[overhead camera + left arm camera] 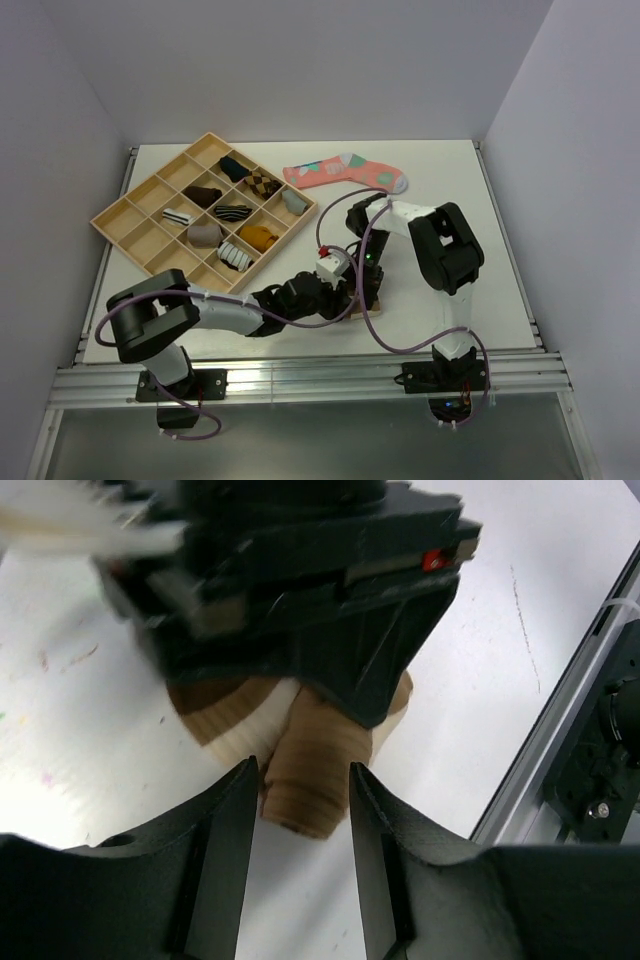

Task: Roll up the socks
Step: Roll the sock at the center of the board.

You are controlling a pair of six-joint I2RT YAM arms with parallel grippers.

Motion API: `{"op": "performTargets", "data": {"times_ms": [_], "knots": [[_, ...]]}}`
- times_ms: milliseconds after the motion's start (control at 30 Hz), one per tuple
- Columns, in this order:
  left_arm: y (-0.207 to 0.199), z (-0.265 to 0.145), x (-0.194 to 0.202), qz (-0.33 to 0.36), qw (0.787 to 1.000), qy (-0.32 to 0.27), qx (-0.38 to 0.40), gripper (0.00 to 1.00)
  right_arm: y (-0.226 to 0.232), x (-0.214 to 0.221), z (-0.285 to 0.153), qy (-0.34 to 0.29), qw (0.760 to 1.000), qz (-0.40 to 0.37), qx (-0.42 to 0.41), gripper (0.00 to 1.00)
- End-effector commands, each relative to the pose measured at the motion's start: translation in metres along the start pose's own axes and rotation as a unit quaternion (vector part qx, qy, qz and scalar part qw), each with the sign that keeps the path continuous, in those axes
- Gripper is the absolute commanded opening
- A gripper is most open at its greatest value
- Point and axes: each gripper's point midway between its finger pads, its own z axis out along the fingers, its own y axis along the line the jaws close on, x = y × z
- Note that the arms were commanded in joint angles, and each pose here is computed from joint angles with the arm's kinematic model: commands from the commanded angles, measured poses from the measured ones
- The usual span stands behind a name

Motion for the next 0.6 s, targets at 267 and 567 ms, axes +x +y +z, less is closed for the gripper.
{"op": "performTargets", "data": {"times_ms": [267,567], "knots": [[-0.024,0.028,-0.009,0.050,0.997,-0.002,0.054,0.48,-0.022,-0.003,0.006,0.004,1.000,0.004,0.022,0.11],[-0.009,0.031,0.021,0.026,0.998,0.034,0.036,0.47,-0.026,-0.008,0.006,-0.009,0.999,0.008,0.030,0.14]]}}
